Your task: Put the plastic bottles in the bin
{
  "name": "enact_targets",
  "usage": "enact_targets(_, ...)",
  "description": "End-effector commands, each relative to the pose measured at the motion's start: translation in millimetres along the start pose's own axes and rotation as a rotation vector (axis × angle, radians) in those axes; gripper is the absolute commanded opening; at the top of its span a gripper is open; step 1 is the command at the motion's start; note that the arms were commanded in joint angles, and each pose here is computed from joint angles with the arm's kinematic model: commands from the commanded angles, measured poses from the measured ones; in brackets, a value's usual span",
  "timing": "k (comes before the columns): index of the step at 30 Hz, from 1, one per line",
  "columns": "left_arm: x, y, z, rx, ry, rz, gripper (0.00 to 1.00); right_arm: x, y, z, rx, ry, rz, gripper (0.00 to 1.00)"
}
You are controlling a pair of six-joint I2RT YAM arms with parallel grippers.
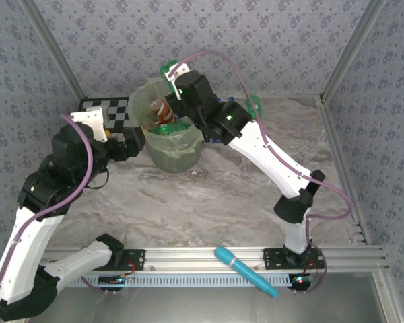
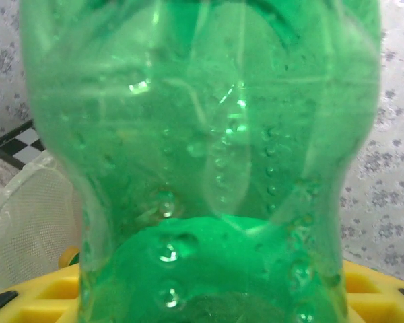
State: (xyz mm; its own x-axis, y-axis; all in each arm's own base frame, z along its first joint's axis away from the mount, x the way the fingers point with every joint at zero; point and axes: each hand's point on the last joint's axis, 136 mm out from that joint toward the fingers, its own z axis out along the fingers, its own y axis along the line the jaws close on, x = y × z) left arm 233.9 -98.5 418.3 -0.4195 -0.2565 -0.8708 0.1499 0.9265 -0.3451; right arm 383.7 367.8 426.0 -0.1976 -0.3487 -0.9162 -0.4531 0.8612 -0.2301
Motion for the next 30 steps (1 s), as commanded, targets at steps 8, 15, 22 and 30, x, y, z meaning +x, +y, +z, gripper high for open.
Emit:
enact_targets(8,-2,17,-21,-0.052,-0.031,-0.005,1.0,16,26,41,-0.058,0.046,-0.128,0.49)
enact_targets(15,-6,18,-25,-0.057,-0.042,0.006,1.0,26,19,52,-0.046,0.073,-0.071,0.49)
enact_targets(22,-5,16,-19,-0.052,-0.036,0.009,1.0,43,13,46,-0.033,0.116,-0.005,0.65)
enact_targets(30,-3,10,-12,-0.033,-0.019,0.011,1.0,38,-3,34,0.025,0.1,0.009,0.85)
